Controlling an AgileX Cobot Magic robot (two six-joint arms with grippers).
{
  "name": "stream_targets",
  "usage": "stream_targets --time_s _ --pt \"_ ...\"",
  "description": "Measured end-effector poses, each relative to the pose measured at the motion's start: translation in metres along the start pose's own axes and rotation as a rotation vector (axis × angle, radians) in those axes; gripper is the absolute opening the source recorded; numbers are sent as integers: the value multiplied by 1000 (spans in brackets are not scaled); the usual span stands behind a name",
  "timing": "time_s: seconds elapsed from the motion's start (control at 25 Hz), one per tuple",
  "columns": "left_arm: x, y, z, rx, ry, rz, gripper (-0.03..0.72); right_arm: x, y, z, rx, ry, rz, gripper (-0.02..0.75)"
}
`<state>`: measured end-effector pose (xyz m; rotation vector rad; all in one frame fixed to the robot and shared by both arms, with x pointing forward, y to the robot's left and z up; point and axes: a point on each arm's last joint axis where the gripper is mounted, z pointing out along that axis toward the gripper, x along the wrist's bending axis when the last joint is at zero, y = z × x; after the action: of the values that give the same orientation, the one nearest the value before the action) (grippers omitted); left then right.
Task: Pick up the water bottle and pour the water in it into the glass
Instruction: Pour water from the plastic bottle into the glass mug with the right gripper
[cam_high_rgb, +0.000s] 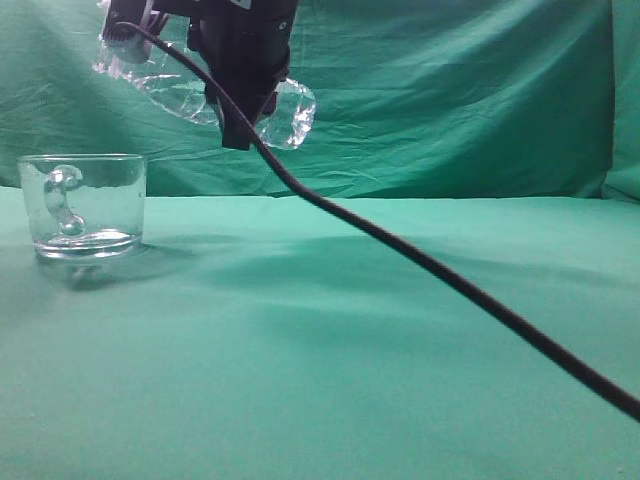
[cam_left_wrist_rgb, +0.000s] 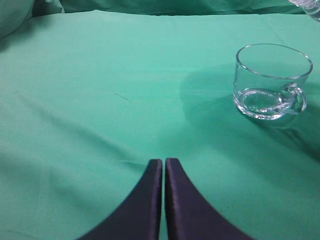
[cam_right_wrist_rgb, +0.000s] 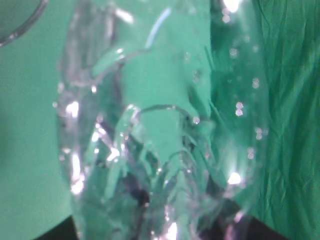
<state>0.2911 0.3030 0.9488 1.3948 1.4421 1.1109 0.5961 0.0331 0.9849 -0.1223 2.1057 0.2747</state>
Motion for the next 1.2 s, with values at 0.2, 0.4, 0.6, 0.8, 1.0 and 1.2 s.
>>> stream_targets --time_s 0.2,0.4,0.6,0.8,1.0,1.2 --pt "0 0 0 0 0 0 0 -2 0 0 -2 -19 -35 303" --pt "0 0 0 0 0 0 0 -4 0 0 2 -48 -88 303" --pt "0 0 0 0 0 0 0 -6 -1 0 13 -67 -118 303" --pt "0 0 0 0 0 0 0 -8 -1 0 16 -90 -158 303" --pt "0 0 0 0 0 0 0 -10 -2 0 31 -109 -186 303" --pt "0 0 0 0 0 0 0 -11 -2 -1 33 -117 -200 303"
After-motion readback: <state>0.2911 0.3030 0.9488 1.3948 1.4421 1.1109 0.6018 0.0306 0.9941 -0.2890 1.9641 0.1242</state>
